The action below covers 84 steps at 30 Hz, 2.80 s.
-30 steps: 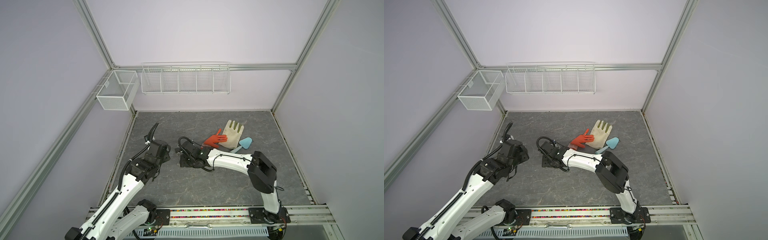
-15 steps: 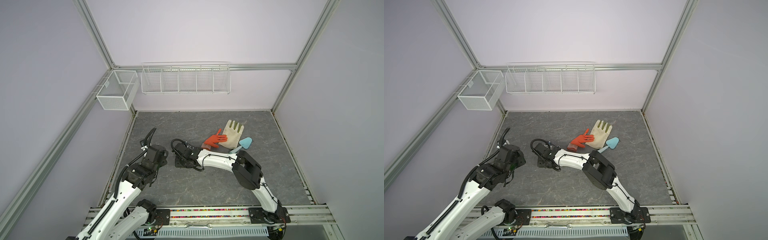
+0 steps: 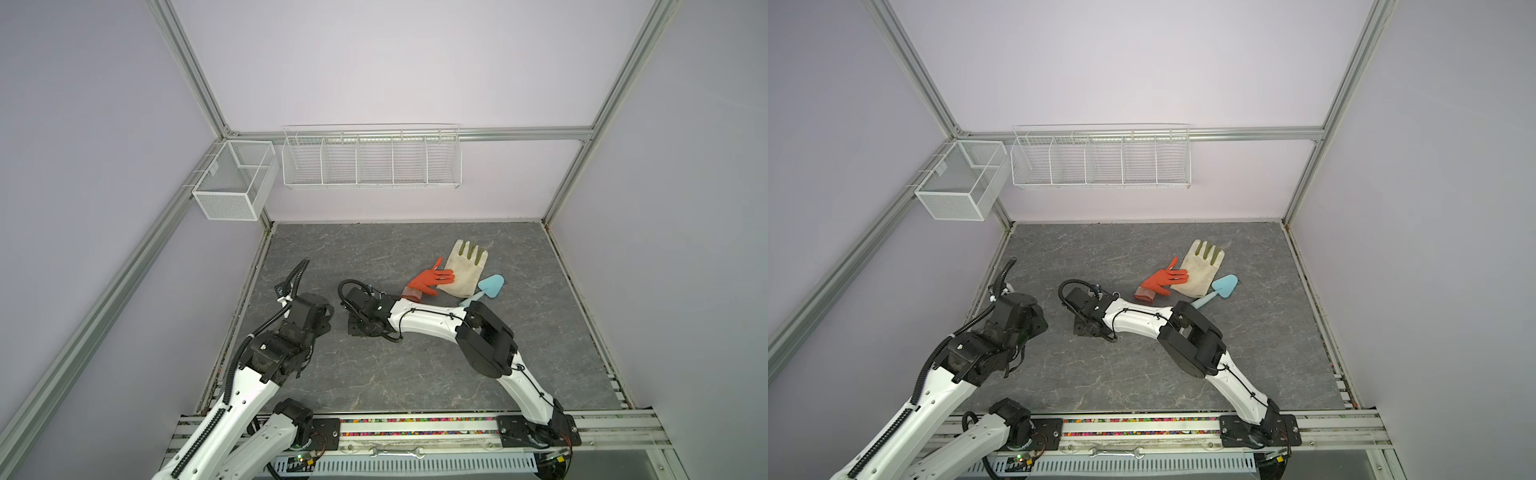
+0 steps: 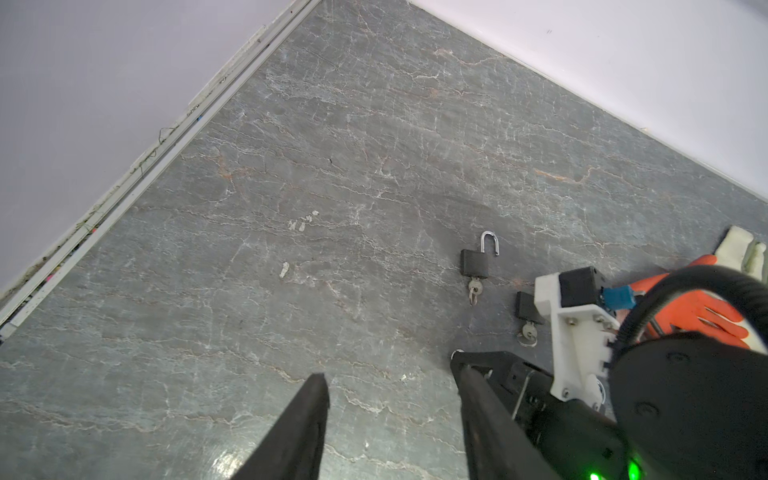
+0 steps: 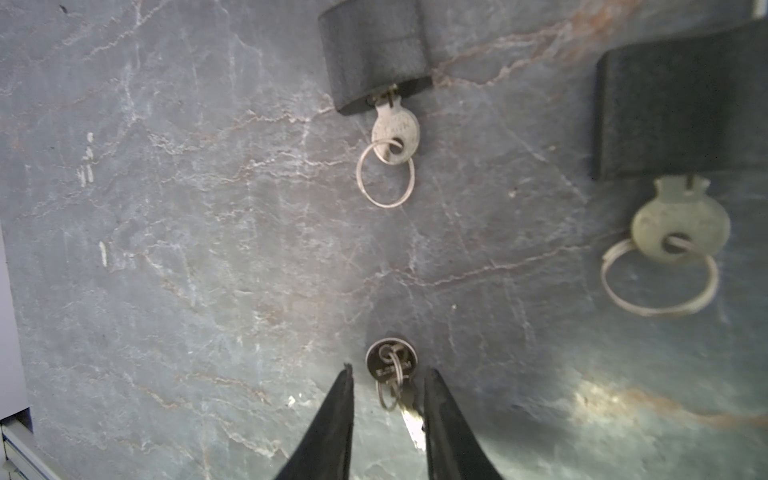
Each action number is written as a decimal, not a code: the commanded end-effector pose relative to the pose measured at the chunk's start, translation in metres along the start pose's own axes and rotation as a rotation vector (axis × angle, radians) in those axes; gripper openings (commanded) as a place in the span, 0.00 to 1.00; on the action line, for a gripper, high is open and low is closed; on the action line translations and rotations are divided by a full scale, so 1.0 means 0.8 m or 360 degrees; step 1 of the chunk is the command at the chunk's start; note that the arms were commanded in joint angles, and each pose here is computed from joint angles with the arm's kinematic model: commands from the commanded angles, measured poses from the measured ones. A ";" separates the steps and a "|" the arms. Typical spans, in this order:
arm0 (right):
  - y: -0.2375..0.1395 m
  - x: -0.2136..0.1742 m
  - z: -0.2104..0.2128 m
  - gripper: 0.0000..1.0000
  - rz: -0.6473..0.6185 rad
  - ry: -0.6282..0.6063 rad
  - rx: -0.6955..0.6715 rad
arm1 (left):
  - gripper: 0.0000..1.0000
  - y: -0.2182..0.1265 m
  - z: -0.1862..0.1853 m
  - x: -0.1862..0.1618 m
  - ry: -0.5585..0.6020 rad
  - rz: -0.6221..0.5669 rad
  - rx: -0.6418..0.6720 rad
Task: Unlock with the key
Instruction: 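Close the right gripper on the loose silver key's ring, then lift the key with the right gripper while the left gripper rises to meet it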
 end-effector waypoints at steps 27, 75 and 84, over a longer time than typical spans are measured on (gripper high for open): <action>0.006 -0.001 0.006 0.07 0.0053 -0.0009 -0.0007 | 0.52 0.003 0.005 -0.005 -0.0059 0.0010 0.0005; -0.213 -0.006 -0.113 0.07 -0.0213 -0.0062 0.0168 | 0.55 -0.036 -0.183 -0.091 -0.0774 0.0882 -0.1102; -0.271 0.011 -0.123 0.07 -0.0400 -0.0065 0.0206 | 0.56 -0.042 -0.211 -0.095 -0.1008 0.0926 -0.1248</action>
Point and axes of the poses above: each gripper's point midway between its finger pads, its own y axis out along the fingers, its own z axis along the line the jaws close on, x = y × z, the point moved 1 cm from there along -y, back along the fingers, and after that the axes turned 8 degrees about -y, right-handed, at the moved point
